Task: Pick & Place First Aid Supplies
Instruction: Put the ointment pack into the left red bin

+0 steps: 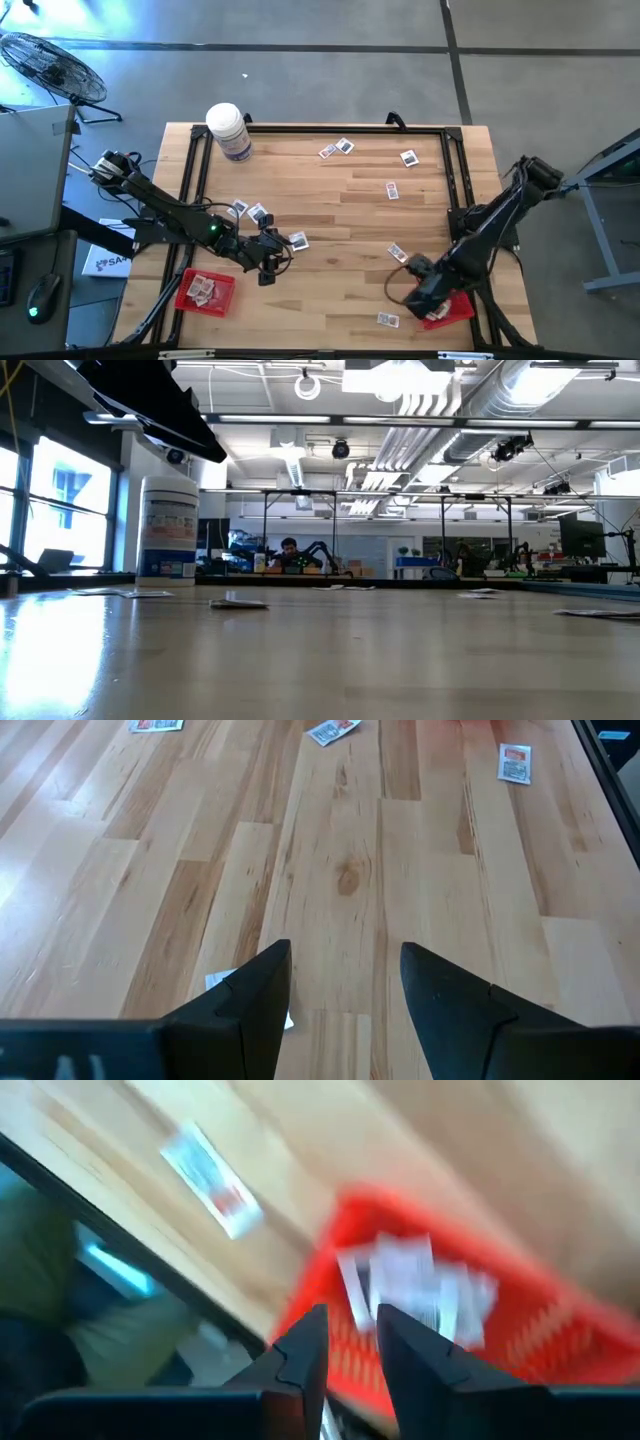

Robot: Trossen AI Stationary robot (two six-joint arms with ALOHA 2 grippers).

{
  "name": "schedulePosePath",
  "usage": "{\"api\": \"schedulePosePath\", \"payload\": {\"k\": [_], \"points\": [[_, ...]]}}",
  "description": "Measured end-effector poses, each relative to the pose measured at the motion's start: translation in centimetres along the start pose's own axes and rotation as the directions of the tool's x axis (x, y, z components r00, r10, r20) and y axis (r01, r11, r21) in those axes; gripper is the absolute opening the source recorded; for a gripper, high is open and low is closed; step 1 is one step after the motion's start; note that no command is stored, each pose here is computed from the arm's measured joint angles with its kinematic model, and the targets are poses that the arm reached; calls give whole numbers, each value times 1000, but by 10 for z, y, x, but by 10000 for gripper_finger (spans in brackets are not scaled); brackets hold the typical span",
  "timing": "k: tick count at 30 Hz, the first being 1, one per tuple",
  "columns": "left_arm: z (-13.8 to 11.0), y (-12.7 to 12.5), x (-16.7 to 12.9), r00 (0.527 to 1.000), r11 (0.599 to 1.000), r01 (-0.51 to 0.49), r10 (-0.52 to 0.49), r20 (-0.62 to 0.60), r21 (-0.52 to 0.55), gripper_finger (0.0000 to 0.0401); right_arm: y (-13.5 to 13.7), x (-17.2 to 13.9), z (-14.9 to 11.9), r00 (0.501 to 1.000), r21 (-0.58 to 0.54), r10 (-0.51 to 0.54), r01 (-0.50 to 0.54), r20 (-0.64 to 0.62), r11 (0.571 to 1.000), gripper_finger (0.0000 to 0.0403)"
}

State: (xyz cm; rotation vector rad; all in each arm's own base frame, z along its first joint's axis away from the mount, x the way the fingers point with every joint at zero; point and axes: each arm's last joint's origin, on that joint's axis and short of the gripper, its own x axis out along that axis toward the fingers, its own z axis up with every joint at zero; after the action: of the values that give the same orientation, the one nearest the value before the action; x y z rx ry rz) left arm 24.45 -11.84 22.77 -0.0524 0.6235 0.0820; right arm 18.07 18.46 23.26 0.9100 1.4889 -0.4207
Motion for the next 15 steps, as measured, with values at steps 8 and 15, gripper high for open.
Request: {"api": "schedulePosePath", "payload": {"k": [8, 15], "points": [[0, 0, 0, 1000, 1000, 0, 0, 0, 0, 186, 4, -2, 37, 932, -376, 11, 135, 363, 917, 77], [0, 0, 0, 1000, 1000, 0, 0, 0, 0, 186, 7, 29, 55, 922, -499, -135, 314, 362, 808, 107]]}}
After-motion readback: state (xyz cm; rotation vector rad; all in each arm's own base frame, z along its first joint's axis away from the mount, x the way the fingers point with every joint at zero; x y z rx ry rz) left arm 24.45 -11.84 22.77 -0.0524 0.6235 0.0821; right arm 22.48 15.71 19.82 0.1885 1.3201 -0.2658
